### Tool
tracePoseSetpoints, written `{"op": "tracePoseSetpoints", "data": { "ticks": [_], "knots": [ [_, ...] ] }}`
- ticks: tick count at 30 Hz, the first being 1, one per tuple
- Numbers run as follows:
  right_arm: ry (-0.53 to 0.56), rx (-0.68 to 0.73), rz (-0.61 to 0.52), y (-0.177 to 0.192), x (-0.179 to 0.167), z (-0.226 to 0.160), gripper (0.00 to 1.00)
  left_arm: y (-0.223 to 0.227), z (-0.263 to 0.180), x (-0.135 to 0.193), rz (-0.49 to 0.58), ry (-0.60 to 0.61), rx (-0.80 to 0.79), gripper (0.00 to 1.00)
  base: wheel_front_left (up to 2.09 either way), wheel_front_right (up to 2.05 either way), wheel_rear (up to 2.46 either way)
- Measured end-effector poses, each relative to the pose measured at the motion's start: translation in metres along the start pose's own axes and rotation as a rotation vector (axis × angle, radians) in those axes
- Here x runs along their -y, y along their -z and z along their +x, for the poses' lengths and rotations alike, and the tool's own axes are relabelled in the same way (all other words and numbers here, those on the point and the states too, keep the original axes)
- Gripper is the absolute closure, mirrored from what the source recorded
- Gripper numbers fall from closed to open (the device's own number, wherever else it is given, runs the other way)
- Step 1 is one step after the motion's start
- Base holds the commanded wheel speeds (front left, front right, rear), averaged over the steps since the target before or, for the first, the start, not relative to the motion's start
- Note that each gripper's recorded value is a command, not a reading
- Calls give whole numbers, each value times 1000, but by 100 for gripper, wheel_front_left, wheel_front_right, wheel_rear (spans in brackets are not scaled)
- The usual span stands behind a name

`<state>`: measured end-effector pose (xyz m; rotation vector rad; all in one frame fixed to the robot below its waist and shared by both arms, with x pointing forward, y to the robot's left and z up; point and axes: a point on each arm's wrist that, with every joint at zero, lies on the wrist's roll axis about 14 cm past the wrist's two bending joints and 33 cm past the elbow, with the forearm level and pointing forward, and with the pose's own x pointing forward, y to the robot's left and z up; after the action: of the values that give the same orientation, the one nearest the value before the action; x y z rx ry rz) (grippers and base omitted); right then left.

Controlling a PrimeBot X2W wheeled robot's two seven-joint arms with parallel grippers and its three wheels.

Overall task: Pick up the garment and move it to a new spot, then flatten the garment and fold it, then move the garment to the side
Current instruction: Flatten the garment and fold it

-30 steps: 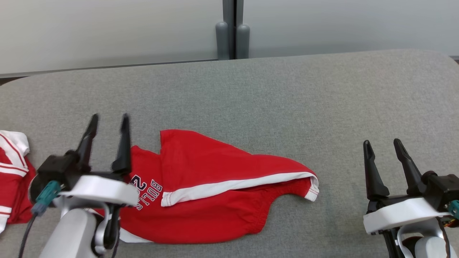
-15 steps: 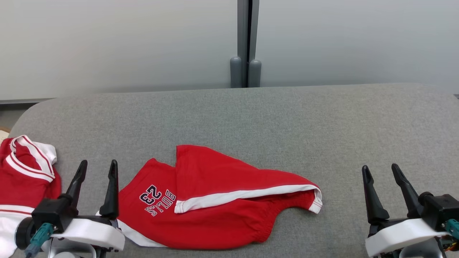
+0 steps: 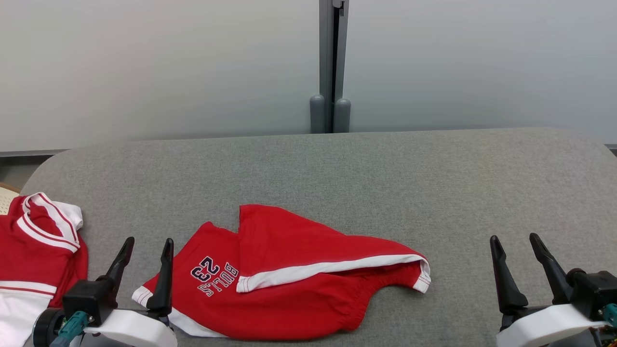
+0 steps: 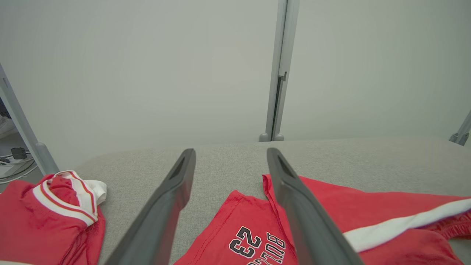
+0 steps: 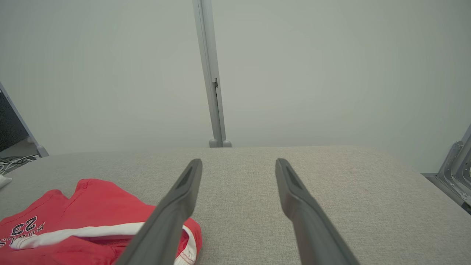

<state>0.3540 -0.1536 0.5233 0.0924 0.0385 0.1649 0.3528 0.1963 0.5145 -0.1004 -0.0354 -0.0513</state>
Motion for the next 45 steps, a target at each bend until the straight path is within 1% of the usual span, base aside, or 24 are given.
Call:
{"op": "tracePoseSetpoints", "data": {
  "ticks": [11,15,19,23,28,33,34,35,36,37,38,45],
  "knots": [
    [-9,-4,3,1,-3,3,0,5,-1,0,2,-1,-29,0,0,0,0],
    [-15,-11,7,4,-5,5,0,12,6,15,-7,52,-77,0,0,0,0],
    [-21,-20,11,6,-7,9,0,36,14,43,-35,151,-211,0,0,0,0],
    [-20,-33,23,11,-8,12,0,74,17,67,-84,226,-416,0,0,0,0],
    [6,-67,34,23,0,12,0,115,15,76,-101,265,-633,0,0,0,0],
    [39,-86,41,31,10,11,0,133,16,81,-126,284,-741,0,0,0,0],
    [43,-88,42,31,11,11,0,136,16,81,-128,286,-761,5,0,0,0],
    [45,-88,42,31,12,12,0,139,16,80,-122,291,-776,50,0,0,0],
    [49,-90,43,32,13,12,0,141,16,80,-125,292,-789,65,0,0,0],
    [51,-92,44,33,14,12,0,143,15,81,-129,294,-799,95,0,0,0],
    [53,-94,45,34,14,12,0,144,15,82,-128,301,-805,100,0,0,0],
    [61,-98,53,37,17,13,0,140,16,85,-133,326,-811,100,0,0,0]
  ]
}}
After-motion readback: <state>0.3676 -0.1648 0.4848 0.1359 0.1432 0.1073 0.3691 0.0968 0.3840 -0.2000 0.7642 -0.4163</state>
